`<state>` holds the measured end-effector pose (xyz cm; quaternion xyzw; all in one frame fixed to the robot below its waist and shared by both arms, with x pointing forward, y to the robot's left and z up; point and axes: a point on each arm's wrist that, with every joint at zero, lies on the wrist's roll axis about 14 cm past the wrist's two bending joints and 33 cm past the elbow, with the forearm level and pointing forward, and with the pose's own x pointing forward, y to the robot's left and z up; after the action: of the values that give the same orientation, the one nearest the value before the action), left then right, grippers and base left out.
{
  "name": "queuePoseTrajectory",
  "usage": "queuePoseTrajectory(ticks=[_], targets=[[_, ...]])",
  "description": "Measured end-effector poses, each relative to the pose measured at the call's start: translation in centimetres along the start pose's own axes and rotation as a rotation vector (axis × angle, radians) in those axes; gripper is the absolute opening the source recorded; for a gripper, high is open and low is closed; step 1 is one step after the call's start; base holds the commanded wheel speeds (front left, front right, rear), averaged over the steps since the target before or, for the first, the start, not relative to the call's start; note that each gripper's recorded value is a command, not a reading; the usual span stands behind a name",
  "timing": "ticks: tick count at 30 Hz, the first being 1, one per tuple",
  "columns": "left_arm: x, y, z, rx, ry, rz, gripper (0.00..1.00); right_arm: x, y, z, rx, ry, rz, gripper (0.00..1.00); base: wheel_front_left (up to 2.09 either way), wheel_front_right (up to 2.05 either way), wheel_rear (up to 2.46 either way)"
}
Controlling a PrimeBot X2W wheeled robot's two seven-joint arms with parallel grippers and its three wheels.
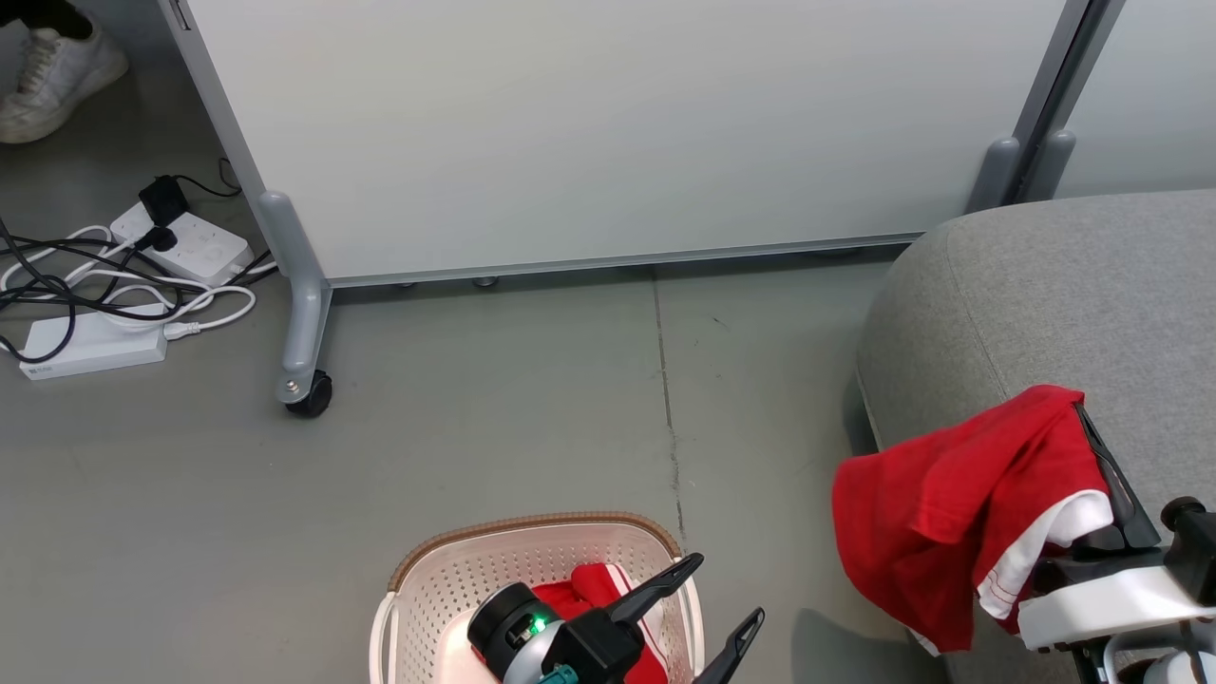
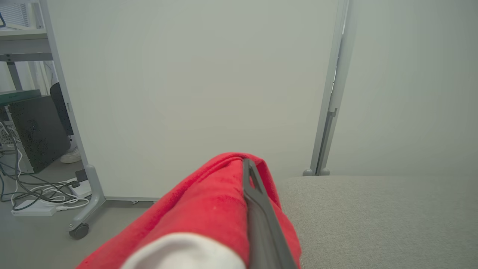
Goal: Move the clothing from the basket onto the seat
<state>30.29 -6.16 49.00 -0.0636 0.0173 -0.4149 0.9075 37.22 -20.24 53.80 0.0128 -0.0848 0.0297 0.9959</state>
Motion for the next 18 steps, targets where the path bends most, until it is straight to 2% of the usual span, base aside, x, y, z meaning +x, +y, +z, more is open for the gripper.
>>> queuePoseTrajectory(ticks=[10, 18], targets=[[0.1, 0.1, 0.2, -0.001, -0.005, 0.001, 1.0, -0.1, -0.1, 0.1, -0.002, -0.004, -0.002, 0.0, 0.0, 0.0, 0.0], [0.9, -0.8, 0.1, -0.008, -0.002, -0.043, 1.0, -1.0, -1.9, 0.5, -0.015, -0.008, -0.057, 0.0, 0.0, 0.0, 0.0]])
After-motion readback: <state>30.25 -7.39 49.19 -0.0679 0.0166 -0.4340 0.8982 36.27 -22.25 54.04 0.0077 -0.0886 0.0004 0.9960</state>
